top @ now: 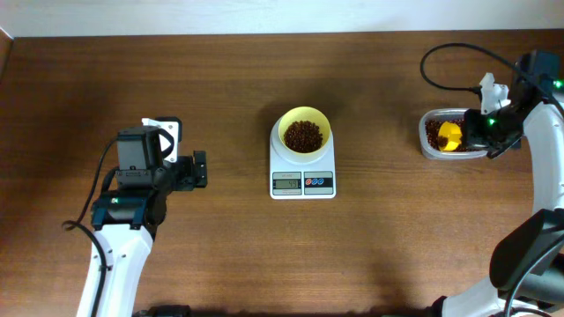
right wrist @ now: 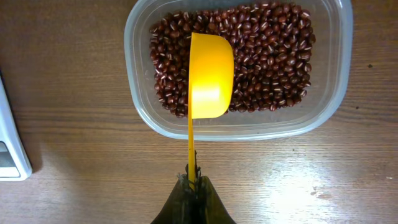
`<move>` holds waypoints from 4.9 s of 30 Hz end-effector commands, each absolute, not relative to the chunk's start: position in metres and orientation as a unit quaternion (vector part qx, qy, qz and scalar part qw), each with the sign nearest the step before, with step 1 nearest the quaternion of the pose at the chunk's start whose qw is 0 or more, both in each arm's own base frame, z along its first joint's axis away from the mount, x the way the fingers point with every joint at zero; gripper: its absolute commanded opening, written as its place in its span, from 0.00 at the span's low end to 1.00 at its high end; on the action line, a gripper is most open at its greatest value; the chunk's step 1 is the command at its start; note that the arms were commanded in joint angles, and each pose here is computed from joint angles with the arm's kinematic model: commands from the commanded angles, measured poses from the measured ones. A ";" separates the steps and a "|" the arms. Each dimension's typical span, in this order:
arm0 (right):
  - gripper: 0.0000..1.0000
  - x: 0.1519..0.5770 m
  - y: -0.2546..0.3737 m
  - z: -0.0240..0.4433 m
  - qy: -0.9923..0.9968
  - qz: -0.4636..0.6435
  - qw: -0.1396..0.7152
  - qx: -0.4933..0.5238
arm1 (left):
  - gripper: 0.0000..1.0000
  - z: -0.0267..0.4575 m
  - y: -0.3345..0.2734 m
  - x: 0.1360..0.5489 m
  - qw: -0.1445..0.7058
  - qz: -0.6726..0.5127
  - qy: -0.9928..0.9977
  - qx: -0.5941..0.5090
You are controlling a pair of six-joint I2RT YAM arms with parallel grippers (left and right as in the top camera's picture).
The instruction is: Scoop item into bowl and weigh 50g on scale
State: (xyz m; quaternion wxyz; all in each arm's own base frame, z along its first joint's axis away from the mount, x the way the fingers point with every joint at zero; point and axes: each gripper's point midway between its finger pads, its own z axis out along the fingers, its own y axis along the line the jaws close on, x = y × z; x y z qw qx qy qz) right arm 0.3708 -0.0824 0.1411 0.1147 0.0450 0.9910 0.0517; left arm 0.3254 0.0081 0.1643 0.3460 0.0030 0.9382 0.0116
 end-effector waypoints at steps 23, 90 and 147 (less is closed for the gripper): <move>0.04 0.378 -0.081 0.188 0.978 0.050 0.188 0.069 | 0.99 0.162 0.011 0.325 0.343 0.018 0.939 0.005; 0.04 0.379 -0.077 0.188 0.978 0.061 0.189 0.066 | 0.99 0.162 0.011 0.325 0.343 0.018 0.939 0.005; 0.04 0.383 -0.075 0.190 0.976 0.068 0.198 0.063 | 0.99 0.162 0.011 0.325 0.343 0.018 0.939 0.005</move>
